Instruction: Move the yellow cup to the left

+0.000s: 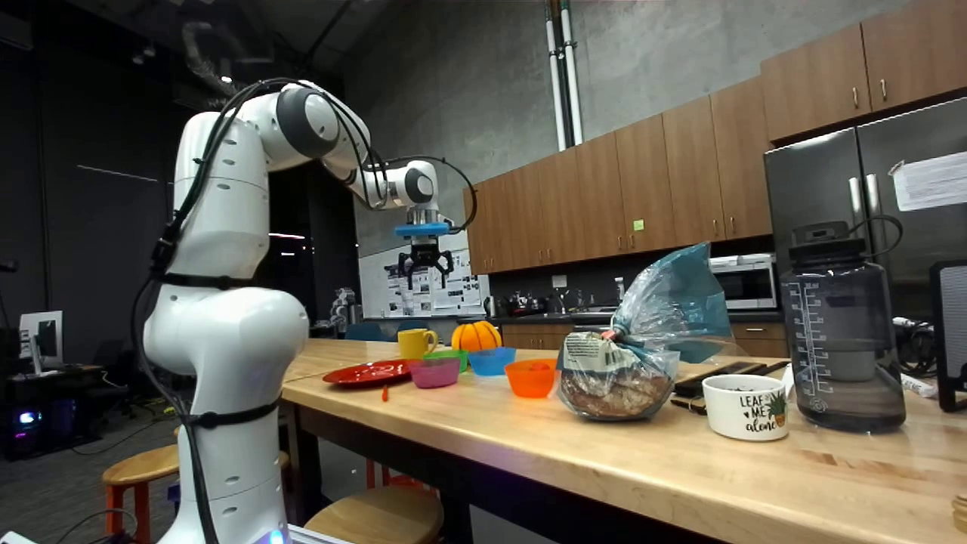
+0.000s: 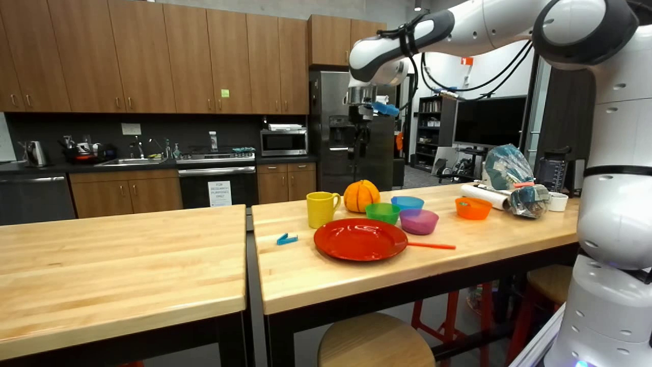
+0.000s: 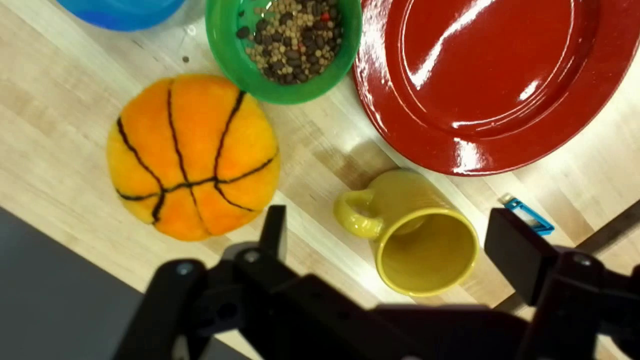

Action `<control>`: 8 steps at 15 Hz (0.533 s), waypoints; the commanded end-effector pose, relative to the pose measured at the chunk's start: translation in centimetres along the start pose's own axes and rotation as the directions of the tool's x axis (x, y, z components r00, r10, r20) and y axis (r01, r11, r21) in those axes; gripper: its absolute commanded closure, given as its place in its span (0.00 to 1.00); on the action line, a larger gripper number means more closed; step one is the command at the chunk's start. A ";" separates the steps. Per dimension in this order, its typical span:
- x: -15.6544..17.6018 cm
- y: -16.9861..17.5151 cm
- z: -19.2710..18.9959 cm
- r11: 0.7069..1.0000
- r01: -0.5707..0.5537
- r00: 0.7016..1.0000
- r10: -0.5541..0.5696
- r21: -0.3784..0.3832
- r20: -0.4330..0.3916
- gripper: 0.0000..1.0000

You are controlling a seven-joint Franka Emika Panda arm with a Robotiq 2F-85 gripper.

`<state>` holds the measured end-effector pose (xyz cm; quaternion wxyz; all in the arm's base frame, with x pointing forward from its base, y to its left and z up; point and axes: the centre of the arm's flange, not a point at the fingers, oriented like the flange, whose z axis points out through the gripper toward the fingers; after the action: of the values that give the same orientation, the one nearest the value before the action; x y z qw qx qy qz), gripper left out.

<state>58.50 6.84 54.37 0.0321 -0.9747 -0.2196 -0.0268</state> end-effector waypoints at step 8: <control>-13.7 5.2 -1.1 0.978 -0.198 0.980 0.198 0.063 0.002 0.00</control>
<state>51.77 -1.82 54.55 0.0562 -0.9892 -0.1341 -0.0199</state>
